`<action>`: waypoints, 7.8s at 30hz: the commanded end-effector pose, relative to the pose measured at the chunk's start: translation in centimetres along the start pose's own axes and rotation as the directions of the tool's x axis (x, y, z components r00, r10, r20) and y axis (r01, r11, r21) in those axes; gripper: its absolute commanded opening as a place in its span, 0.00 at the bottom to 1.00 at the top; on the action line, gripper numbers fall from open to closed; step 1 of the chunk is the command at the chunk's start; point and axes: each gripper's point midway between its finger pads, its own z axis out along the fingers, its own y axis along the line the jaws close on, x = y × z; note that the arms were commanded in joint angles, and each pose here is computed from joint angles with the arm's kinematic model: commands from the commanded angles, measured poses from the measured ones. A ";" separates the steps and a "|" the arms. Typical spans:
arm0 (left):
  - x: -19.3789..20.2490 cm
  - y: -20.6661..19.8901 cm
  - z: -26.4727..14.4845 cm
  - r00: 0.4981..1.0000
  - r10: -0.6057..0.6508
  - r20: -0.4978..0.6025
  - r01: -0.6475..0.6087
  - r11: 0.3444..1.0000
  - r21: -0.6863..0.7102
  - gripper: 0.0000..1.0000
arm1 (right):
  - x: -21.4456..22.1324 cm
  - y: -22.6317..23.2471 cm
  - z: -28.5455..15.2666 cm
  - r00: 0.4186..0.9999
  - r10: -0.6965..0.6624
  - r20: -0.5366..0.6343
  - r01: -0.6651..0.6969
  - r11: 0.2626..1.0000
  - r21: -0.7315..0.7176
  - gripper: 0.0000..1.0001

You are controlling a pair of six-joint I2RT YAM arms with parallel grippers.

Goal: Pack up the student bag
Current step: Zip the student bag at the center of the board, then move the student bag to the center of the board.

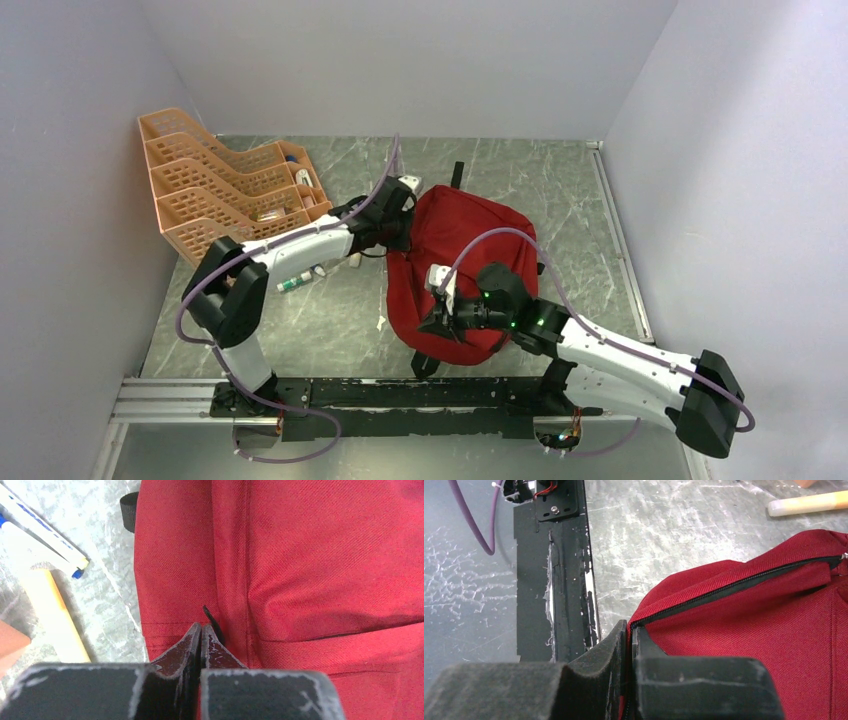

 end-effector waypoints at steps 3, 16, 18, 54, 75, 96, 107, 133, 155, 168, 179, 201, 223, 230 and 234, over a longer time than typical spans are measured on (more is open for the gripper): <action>-3.7 1.1 -0.7 0.985 -0.017 0.174 0.010 0.999 0.040 0.05 | -1.2 3.2 -0.6 1.000 0.017 0.016 -0.015 0.993 -0.118 0.18; -3.1 -0.8 -4.3 0.975 -0.053 0.214 0.014 0.983 0.181 0.05 | -4.8 -4.6 -0.3 0.962 0.239 0.128 -0.269 0.907 0.326 0.53; -3.0 -0.9 -4.5 0.975 -0.053 0.214 0.012 0.982 0.188 0.05 | -4.9 -5.2 0.3 0.947 0.292 0.135 -0.321 0.880 0.351 0.54; -3.2 -1.5 -4.8 0.977 -0.045 0.210 -0.001 0.977 0.214 0.05 | -4.7 -7.5 7.0 0.949 0.234 0.211 -0.310 0.808 0.500 0.05; -6.7 -0.8 -0.6 0.971 -0.042 0.236 0.011 0.991 0.134 0.05 | -1.7 -0.2 7.3 0.962 0.212 0.171 -0.239 0.958 0.159 0.00; -10.7 -1.9 1.6 0.959 -0.047 0.279 -0.010 0.980 0.200 0.05 | -1.7 2.4 7.5 0.961 0.208 0.181 -0.214 0.977 0.014 0.00; -12.2 -3.1 1.6 0.954 -0.045 0.295 -0.038 0.962 0.270 0.05 | -0.4 2.1 6.6 0.957 0.217 0.191 -0.229 0.972 0.044 0.00; 3.0 1.8 -9.7 0.973 -0.182 0.144 0.151 0.967 0.207 0.59 | 0.5 1.1 6.7 0.963 0.193 0.187 -0.214 0.972 0.095 0.23; 6.7 2.2 -13.3 0.935 -0.327 0.138 0.301 0.936 0.181 0.70 | -3.0 -6.6 -1.4 0.927 0.243 0.287 -0.371 0.716 0.592 0.50; 4.2 5.7 -17.0 0.915 -0.288 0.281 0.294 0.956 0.021 0.70 | 0.9 -5.2 0.7 0.885 0.464 0.032 -0.396 0.716 0.574 0.44; 4.7 6.0 -17.7 0.914 -0.288 0.286 0.296 0.955 0.016 0.70 | 5.2 -10.9 2.7 0.771 0.619 0.149 -0.565 0.556 0.610 0.35; 4.8 7.0 -18.7 0.919 -0.264 0.293 0.287 0.957 -0.037 0.71 | 7.8 -30.2 -10.2 0.811 0.458 0.362 -0.445 0.084 0.891 0.45; 5.2 8.1 -19.1 0.920 -0.251 0.302 0.290 0.953 -0.089 0.71 | 1.2 -36.9 -19.2 0.756 0.343 0.558 -0.584 -0.032 0.811 0.51; 5.3 8.4 -19.0 0.913 -0.262 0.314 0.306 0.947 -0.100 0.71 | -3.6 -33.0 -21.4 0.725 0.266 0.635 -0.661 0.009 0.751 0.53; 5.4 8.5 -18.9 0.912 -0.264 0.314 0.309 0.945 -0.103 0.71 | -4.8 -30.7 -20.7 0.710 0.316 0.629 -0.682 0.084 0.727 0.57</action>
